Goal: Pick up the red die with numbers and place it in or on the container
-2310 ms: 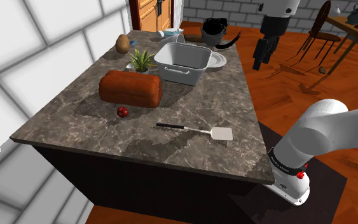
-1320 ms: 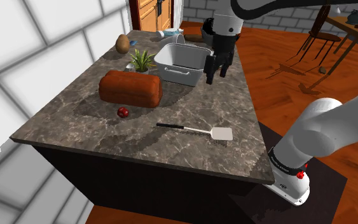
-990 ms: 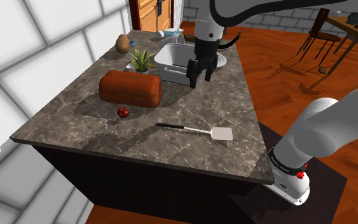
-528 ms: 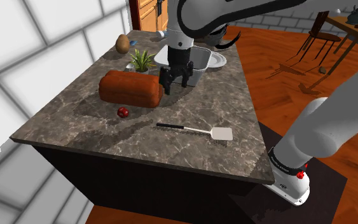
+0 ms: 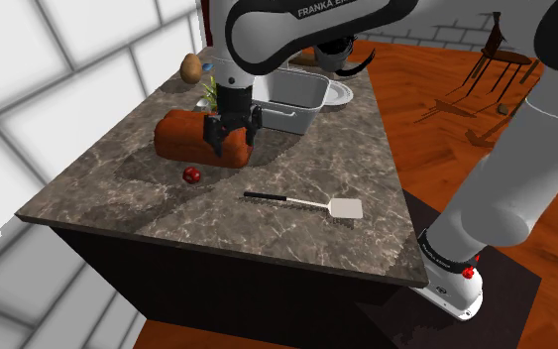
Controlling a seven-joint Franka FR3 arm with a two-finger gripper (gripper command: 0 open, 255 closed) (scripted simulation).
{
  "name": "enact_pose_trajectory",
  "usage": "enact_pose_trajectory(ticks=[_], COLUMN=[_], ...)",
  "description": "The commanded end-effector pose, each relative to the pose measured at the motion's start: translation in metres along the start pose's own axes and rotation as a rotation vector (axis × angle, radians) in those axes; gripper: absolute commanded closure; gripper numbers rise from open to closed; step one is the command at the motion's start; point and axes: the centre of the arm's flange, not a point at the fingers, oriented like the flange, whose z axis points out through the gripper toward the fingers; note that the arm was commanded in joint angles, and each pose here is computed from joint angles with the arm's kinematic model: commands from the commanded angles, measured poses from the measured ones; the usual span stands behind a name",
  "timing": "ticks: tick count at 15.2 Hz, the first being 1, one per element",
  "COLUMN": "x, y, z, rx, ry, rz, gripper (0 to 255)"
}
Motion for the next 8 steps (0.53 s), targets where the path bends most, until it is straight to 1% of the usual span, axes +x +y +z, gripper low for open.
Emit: enact_pose_trajectory(ticks=[1,8], x=[0.017,0.067], y=[-0.020,-0.082], z=[0.011,0.035], rx=[0.005,0.020], ry=[0.003,0.013], rz=[0.002,0.004], gripper=[0,0])
